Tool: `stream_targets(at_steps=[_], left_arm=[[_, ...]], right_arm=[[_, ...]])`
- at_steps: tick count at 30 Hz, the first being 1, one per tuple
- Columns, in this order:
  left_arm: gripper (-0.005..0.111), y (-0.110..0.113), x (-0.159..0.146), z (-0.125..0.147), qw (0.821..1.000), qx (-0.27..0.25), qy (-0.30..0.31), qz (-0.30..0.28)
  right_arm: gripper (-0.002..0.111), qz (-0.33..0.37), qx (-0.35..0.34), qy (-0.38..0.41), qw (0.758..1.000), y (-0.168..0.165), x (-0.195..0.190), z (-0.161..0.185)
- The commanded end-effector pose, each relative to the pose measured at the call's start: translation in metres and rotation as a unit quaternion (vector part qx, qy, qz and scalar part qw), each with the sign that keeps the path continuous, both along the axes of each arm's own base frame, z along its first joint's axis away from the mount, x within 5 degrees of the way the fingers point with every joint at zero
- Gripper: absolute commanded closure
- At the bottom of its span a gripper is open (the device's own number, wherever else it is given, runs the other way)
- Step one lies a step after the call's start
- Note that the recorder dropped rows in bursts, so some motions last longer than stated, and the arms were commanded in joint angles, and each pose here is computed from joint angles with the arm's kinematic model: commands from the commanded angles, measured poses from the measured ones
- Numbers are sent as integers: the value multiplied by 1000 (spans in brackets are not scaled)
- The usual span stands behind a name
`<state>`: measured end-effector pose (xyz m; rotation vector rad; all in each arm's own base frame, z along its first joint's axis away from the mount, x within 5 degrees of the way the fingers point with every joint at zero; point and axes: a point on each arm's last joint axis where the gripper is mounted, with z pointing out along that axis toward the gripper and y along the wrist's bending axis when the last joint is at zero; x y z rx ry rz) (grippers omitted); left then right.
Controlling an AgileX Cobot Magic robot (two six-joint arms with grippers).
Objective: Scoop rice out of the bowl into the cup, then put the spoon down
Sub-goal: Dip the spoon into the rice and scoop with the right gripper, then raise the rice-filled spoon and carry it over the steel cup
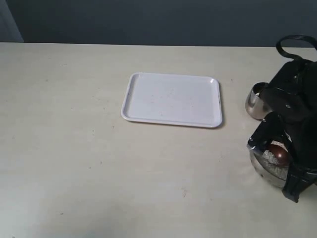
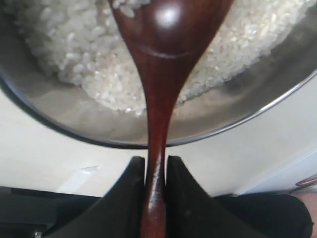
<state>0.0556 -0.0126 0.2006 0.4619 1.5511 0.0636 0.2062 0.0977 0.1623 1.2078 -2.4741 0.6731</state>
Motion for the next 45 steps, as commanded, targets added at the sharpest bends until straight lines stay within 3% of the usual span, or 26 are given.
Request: stream_targets(at_steps=[1,15,28,37,45], left_arm=[[106,0,-1,2,1000,-6,-7,-2],[106,0,-1,2,1000,-6,-7,-2],[106,0,-1,2,1000,-6,-7,-2],[106,0,-1,2,1000,-6,-7,-2],[106,0,-1,2,1000,-6,-7,-2]], right_arm=[[109,-4,14,-12,1000,-2,3,8],[109,-46,55,-39,997,-11,19,27],[109,-38,81,-14,996,-8,16,27],[109,-29,97,-43,994,-1,30,42],[109,-71,107,-64,990,-25,49,53]])
